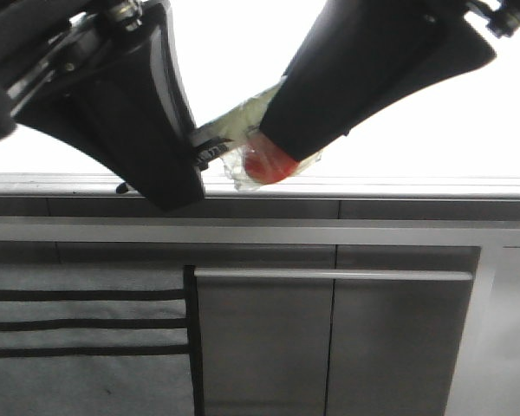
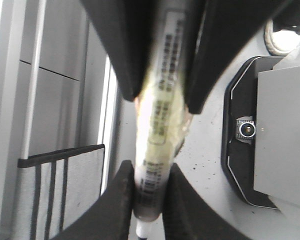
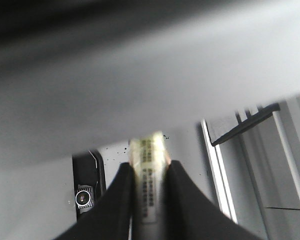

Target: Write number 0 on whiteboard

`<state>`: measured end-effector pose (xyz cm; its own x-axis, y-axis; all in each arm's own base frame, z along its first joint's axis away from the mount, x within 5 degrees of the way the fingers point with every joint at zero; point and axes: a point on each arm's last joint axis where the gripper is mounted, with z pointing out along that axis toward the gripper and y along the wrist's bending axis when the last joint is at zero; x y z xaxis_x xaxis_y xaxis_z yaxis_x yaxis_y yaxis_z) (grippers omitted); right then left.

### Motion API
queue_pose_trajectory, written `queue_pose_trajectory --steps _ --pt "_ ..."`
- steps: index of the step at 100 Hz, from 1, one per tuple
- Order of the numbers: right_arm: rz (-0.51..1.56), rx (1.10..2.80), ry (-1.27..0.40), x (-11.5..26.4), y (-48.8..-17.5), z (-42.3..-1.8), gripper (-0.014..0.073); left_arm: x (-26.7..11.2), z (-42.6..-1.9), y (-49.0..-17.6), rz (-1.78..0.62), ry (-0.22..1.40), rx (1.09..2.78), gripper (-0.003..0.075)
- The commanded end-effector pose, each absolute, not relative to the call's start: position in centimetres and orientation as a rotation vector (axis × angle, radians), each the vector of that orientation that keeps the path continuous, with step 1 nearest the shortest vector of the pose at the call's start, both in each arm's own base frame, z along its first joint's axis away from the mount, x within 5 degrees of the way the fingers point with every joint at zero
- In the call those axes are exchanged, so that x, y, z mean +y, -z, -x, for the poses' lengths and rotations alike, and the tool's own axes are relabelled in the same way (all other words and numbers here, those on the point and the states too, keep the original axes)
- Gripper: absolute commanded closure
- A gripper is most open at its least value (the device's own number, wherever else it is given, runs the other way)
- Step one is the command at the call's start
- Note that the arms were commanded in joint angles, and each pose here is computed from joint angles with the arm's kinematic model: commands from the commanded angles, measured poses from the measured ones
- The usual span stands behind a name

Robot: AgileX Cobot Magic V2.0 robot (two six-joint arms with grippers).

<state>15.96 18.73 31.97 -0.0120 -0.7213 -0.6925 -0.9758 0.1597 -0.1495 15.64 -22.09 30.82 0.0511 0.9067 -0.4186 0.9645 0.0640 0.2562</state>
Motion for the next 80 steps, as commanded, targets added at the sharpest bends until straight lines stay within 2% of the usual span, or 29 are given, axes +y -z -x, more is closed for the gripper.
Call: queue_pose_trajectory --steps 1,7,9,10,18,25,40,51,68,80 --pt "1.543 1.730 -0.514 18.9 -33.8 -16.1 0.0647 -22.2 -15.6 -33.2 -1.731 0.207 1.803 0.0685" --pt "1.538 1.725 -0.512 18.7 -34.0 -16.0 0.0647 -21.9 -15.8 -33.4 -1.685 0.215 1.822 0.0584" --pt "1.535 1.725 -0.510 18.7 -34.0 -16.0 0.0647 -21.7 -16.0 -33.6 -1.660 0.218 1.832 0.0528" --pt "1.534 1.722 -0.510 18.6 -34.1 -16.0 0.0647 -21.7 -16.0 -33.6 -1.657 0.219 1.835 0.0528" --pt "1.495 1.719 -0.504 18.1 -34.7 -16.0 0.0647 -20.7 -16.5 -34.6 -1.542 0.233 1.860 0.0356" --pt "1.423 1.736 -0.508 17.2 -35.4 -16.0 0.0647 -19.7 -16.8 -35.8 -1.425 0.249 1.851 0.0265" --pt "1.254 1.767 -0.493 14.8 -37.1 -15.8 0.0647 -16.4 -16.0 -39.0 -1.165 0.333 1.780 0.0247" --pt "1.072 1.804 -0.501 12.7 -37.9 -15.5 0.0647 -13.2 -14.6 -40.0 -0.982 0.354 1.750 0.0247" --pt "0.587 1.866 -0.583 9.4 -36.9 -15.3 0.0647 -8.4 -12.2 -39.2 -0.658 0.375 1.764 0.0247" --pt "0.475 1.875 -0.574 8.5 -34.9 -15.0 0.0647 -5.9 -10.9 -37.7 -0.431 0.388 1.767 0.0247"
